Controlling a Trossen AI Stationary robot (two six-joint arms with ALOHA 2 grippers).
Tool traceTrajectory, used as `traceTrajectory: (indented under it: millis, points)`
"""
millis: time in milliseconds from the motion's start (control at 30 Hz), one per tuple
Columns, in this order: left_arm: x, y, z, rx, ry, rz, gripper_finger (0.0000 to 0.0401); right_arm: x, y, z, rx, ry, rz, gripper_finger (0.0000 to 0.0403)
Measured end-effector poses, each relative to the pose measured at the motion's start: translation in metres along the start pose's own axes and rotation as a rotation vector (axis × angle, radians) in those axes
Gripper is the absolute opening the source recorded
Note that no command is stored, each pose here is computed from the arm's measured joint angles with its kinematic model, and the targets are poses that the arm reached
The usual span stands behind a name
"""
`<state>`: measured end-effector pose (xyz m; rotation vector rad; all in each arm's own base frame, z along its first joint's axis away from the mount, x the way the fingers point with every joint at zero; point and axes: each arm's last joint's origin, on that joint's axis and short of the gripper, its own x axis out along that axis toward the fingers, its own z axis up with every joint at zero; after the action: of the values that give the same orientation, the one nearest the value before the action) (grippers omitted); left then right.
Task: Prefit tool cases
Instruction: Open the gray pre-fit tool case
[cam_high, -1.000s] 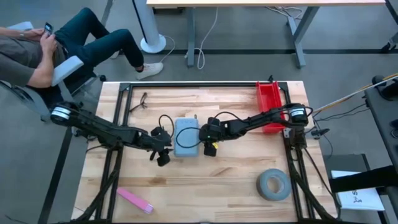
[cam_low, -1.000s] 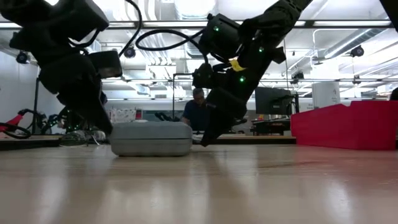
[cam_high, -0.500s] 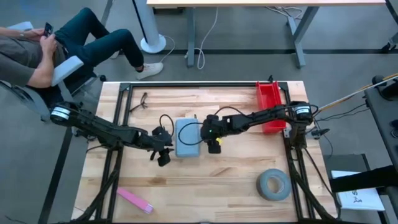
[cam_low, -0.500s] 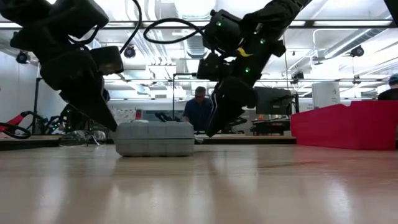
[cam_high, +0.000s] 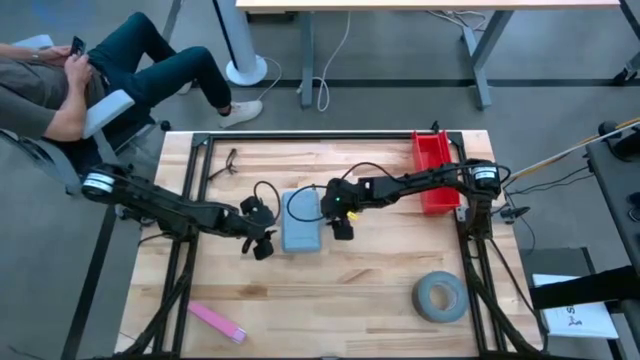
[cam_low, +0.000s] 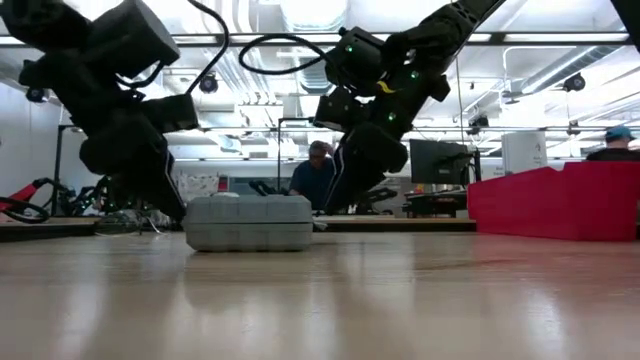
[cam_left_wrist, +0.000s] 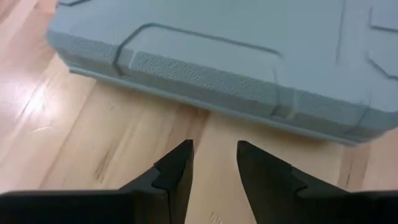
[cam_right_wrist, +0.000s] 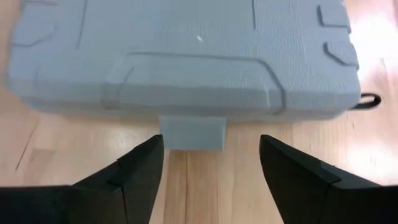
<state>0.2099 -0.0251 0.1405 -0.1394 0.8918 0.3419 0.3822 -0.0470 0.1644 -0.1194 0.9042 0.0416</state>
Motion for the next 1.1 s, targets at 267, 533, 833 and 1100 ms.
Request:
traceTrajectory:
  millis: [267,533,833,1100]
  points:
    - [0.012,-0.007,0.003,0.017,-0.03,-0.041,0.0128,0.0,0.0,0.001,-0.002,-0.018,0.019,0.0236]
    - [0.021,-0.011,0.005,0.024,-0.037,-0.057,0.014,0.013,-0.001,-0.006,0.008,0.013,0.025,0.0246]
    - [0.019,-0.012,0.007,0.021,-0.043,-0.067,0.0138,0.02,0.0,-0.008,-0.008,0.01,0.054,0.0233]
    - [0.019,-0.012,0.008,0.019,-0.049,-0.07,0.014,0.025,0.0,-0.009,-0.002,0.01,0.049,0.0228]
